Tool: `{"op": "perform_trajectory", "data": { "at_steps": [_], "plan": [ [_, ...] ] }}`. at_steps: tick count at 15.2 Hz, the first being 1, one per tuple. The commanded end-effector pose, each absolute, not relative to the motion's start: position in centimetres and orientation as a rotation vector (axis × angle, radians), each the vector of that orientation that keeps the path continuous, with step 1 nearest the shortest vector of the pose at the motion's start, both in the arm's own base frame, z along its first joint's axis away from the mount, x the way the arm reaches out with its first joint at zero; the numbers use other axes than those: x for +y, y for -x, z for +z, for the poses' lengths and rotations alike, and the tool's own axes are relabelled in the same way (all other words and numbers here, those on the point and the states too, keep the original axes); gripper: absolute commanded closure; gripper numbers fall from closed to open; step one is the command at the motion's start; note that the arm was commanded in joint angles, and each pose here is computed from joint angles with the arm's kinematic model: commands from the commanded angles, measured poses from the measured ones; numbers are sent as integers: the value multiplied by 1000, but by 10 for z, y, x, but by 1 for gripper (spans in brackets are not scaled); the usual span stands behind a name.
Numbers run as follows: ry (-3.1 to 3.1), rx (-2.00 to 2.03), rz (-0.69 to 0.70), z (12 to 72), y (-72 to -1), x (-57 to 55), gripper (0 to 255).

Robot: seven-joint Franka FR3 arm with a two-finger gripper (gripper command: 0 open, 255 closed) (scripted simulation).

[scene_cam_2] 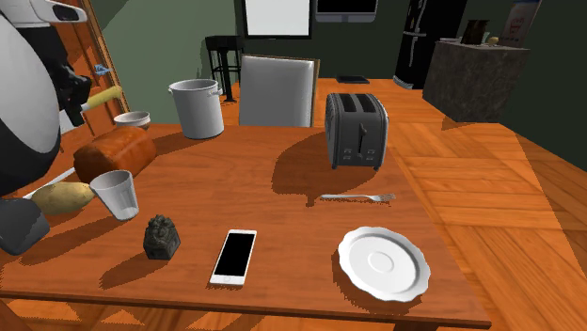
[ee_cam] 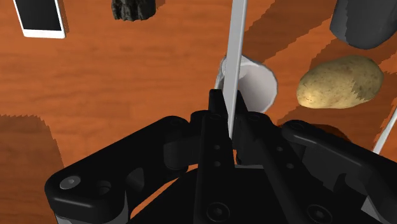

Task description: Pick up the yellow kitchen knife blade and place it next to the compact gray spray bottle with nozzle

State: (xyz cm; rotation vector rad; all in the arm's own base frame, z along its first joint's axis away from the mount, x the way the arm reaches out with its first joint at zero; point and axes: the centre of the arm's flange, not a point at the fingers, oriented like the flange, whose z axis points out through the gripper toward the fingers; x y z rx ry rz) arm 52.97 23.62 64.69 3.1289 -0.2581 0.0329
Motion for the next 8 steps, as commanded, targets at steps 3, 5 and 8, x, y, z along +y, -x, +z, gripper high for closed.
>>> {"op": "perform_trajectory", "data": {
  "at_steps": [3, 5, 8],
  "plan": [
    [-3129, -260, 33, 631, -527, 249, 255],
    [-3129, -260, 33, 621, -527, 249, 255],
    [-3129, -260, 33, 605, -527, 249, 255]
  ]
}}
